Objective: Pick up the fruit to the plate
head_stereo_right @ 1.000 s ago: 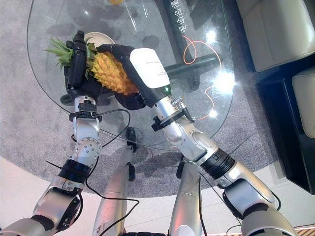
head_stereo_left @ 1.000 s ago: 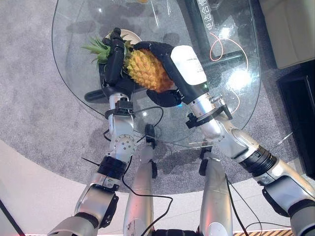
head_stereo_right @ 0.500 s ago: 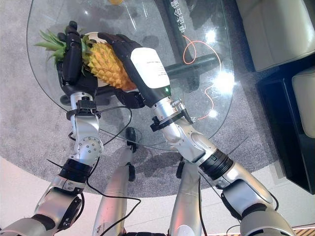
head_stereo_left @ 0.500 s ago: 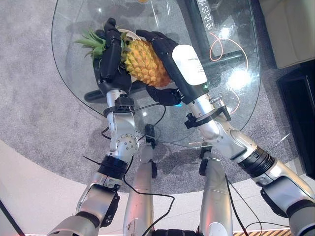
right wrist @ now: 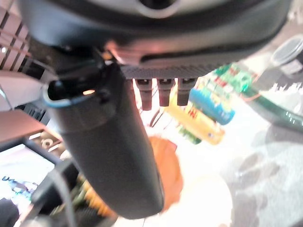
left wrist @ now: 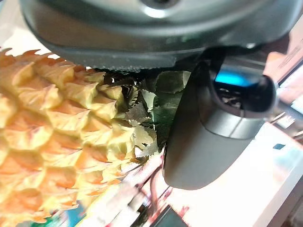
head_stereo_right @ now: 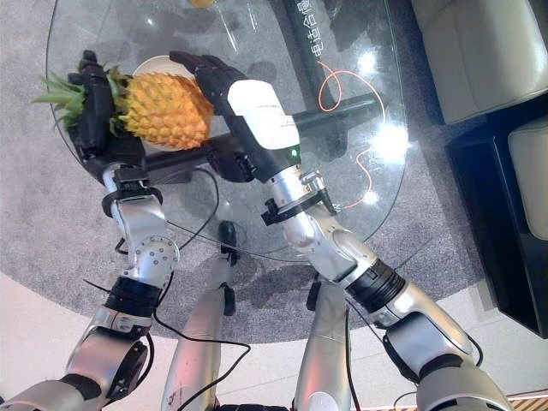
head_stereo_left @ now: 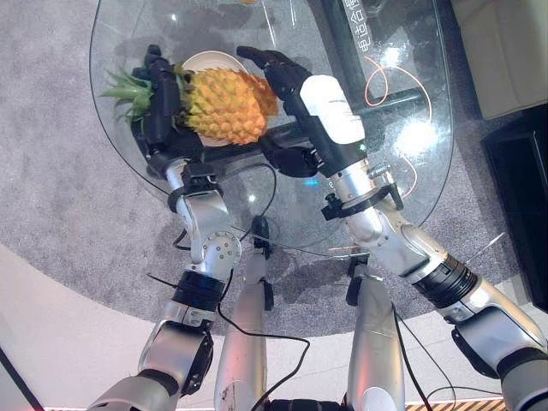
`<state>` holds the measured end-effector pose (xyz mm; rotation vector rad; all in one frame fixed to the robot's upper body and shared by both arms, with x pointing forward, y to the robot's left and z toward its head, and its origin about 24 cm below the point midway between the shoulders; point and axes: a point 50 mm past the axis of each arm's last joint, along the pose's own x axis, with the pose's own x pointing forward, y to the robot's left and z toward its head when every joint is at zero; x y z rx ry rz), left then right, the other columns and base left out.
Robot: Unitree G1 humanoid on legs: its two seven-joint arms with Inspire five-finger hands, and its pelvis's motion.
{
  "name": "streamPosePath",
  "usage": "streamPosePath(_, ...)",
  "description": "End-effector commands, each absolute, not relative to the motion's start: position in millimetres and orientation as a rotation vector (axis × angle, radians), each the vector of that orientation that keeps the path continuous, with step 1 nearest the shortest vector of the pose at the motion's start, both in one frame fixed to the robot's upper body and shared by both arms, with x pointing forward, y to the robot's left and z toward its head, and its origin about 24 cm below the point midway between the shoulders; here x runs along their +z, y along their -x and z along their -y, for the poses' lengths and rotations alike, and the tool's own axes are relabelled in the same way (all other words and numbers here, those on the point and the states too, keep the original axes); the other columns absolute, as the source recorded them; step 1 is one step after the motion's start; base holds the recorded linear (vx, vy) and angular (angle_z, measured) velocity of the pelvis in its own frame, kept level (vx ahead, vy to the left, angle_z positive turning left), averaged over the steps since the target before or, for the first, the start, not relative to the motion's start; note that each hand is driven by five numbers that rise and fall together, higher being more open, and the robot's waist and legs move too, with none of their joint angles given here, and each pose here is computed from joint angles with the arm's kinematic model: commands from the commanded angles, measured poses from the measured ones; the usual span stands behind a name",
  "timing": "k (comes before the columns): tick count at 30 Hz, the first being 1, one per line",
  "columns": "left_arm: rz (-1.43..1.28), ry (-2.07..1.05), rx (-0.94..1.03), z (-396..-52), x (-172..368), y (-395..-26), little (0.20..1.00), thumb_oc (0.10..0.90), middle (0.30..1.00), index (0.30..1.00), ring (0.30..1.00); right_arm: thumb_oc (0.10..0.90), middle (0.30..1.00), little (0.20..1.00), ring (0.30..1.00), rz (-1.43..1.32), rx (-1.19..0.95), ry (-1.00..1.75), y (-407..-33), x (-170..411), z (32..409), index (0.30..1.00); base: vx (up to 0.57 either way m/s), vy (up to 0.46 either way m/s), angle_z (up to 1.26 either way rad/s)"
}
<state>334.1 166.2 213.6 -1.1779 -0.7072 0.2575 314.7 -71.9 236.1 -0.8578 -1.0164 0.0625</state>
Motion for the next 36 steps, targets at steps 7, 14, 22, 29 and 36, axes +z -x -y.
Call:
streamPosePath(7,1.111,1.21,0.171,-173.1,282.8,-307.7,0.2,0.1,0.3,0.3,0.3,0.8,0.9,0.9,0.9,1.336,0.007,0.704,-285.6,295.7,49.6,0.9,0.0,0.0,0.0)
streamPosePath(14,1.154,1.13,0.245,-175.3,286.7,-304.7,0.2,0.1,0.3,0.3,0.3,0.8,0.9,0.9,0.9,1.302,-0.041,0.709,-291.7,294.3,54.1,0.9,0.0,0.0,0.0)
streamPosePath(22,1.264,0.786,0.458,-176.2,304.5,-302.8,0.2,0.1,0.3,0.3,0.3,0.8,0.9,0.9,0.9,1.158,-0.312,0.652,-320.0,284.9,99.4,0.9,0.0,0.01,0.0)
streamPosePath(29,1.339,0.584,0.599,-186.7,315.3,-307.7,0.2,0.1,0.3,0.3,0.3,0.8,0.9,0.9,0.9,1.049,-0.536,0.628,-334.1,271.7,145.1,0.9,0.0,0.014,-0.01)
streamPosePath(36,1.337,0.464,0.741,-212.0,324.4,-317.0,0.2,0.1,0.3,0.3,0.3,0.8,0.9,0.9,0.9,0.822,-0.738,0.624,-349.5,241.5,201.2,0.9,0.01,0.033,-0.07)
